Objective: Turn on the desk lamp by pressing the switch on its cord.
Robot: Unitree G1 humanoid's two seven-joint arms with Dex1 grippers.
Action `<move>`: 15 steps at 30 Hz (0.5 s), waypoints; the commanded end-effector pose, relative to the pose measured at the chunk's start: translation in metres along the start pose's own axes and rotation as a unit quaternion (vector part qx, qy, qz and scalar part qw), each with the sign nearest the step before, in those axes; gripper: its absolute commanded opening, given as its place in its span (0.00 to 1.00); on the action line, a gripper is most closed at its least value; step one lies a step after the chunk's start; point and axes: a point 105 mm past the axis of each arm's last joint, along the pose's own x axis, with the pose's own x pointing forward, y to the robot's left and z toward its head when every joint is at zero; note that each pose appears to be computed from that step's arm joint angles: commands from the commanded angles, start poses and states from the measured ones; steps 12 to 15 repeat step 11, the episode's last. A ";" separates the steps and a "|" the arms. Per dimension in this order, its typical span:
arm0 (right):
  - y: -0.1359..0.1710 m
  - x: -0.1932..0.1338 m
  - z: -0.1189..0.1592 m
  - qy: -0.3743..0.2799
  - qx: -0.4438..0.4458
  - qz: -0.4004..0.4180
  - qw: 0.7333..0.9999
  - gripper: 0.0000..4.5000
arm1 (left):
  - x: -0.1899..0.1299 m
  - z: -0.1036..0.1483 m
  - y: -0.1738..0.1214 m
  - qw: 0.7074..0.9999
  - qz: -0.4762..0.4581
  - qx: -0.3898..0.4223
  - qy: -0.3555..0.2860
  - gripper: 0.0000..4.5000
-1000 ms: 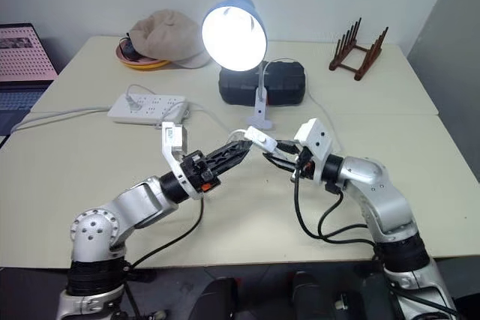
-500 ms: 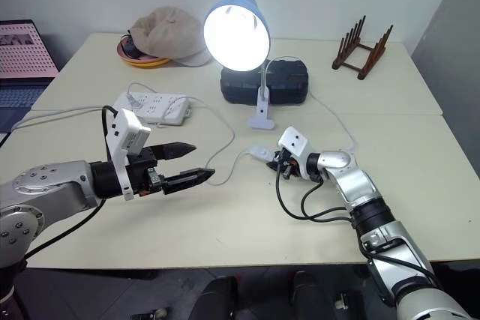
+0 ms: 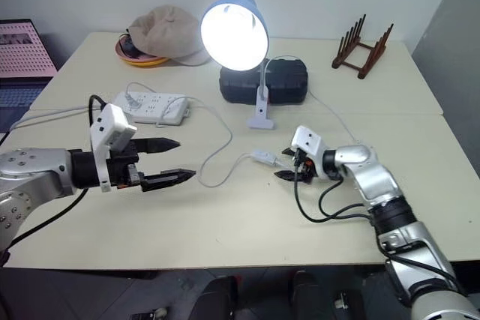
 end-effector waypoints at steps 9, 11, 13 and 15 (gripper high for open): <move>0.023 -0.075 0.041 -0.015 0.005 0.034 0.999 0.99 | -0.039 0.013 0.024 0.999 0.019 0.031 0.021 1.00; 0.022 -0.075 0.040 -0.016 0.008 0.024 1.000 0.99 | -0.039 0.013 0.027 0.999 0.019 0.023 0.015 1.00; 0.022 -0.075 0.040 -0.016 0.008 0.024 1.000 0.99 | -0.039 0.013 0.027 0.999 0.019 0.023 0.015 1.00; 0.022 -0.075 0.040 -0.016 0.008 0.024 1.000 0.99 | -0.039 0.013 0.027 0.999 0.019 0.023 0.015 1.00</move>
